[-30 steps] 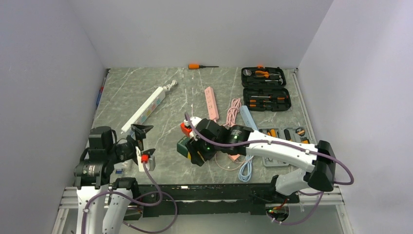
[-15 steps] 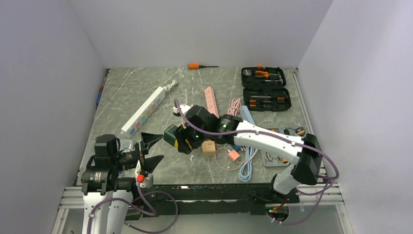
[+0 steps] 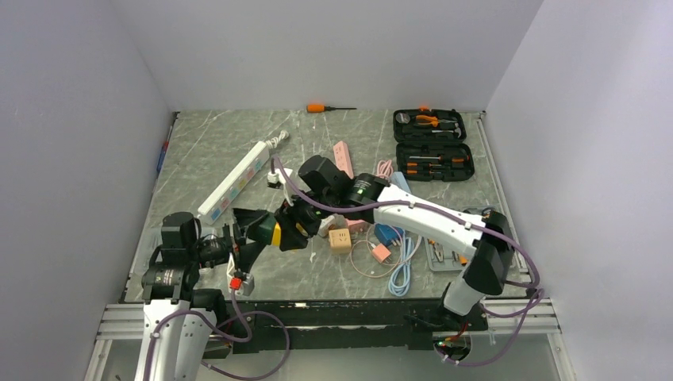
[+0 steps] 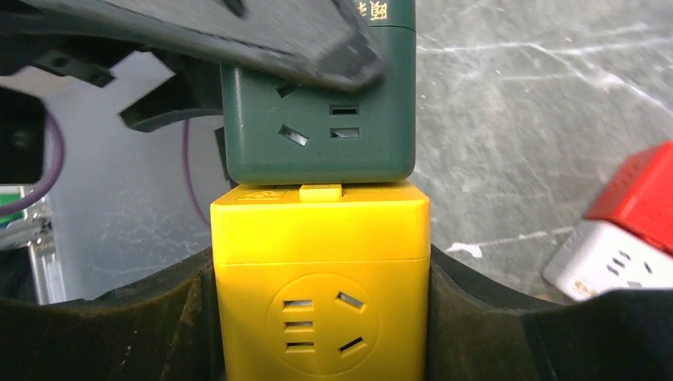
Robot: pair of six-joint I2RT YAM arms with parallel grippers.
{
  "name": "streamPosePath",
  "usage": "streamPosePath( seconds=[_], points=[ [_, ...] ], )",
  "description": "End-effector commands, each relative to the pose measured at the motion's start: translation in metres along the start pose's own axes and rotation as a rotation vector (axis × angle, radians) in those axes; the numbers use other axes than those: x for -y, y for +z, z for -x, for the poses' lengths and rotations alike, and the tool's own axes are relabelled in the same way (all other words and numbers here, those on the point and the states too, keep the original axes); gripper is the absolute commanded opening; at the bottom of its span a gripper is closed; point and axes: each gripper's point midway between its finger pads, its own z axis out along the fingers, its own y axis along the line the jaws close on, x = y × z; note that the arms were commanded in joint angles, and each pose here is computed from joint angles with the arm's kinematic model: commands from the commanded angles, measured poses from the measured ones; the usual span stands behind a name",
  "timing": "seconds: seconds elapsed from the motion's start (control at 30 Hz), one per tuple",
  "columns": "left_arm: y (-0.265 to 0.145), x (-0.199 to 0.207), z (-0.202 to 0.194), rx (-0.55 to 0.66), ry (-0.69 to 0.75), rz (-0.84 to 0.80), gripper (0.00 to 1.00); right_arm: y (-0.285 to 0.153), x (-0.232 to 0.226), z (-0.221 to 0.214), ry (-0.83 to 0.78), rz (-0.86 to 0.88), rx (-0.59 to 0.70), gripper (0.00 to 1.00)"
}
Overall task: Pull the plug off the socket
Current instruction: Remove the plug from the socket.
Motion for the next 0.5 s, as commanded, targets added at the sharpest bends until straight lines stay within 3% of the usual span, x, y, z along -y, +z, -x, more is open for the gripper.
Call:
streamPosePath(
  seconds=[0.0, 0.07, 0.27, 0.33, 0.47],
  points=[
    [0.002, -0.011, 0.000, 0.015, 0.093, 0.039, 0.99, -0.001, -0.033, 0.034, -0.147, 0.208, 0.070, 0.00],
    [0.005, -0.007, 0.003, 0.034, 0.088, 0.021, 0.99, 0.002, -0.034, 0.035, -0.154, 0.234, 0.069, 0.00],
    [0.007, -0.008, -0.001, 0.022, 0.084, -0.002, 0.72, 0.018, -0.016, 0.031, -0.116, 0.207, 0.037, 0.00],
    [0.007, -0.006, -0.003, 0.005, 0.082, -0.015, 0.60, 0.021, -0.004, 0.027, -0.087, 0.174, 0.034, 0.00],
    [0.007, -0.003, -0.013, -0.038, 0.050, -0.022, 0.24, 0.020, 0.007, 0.023, -0.048, 0.147, 0.047, 0.00]
  ],
)
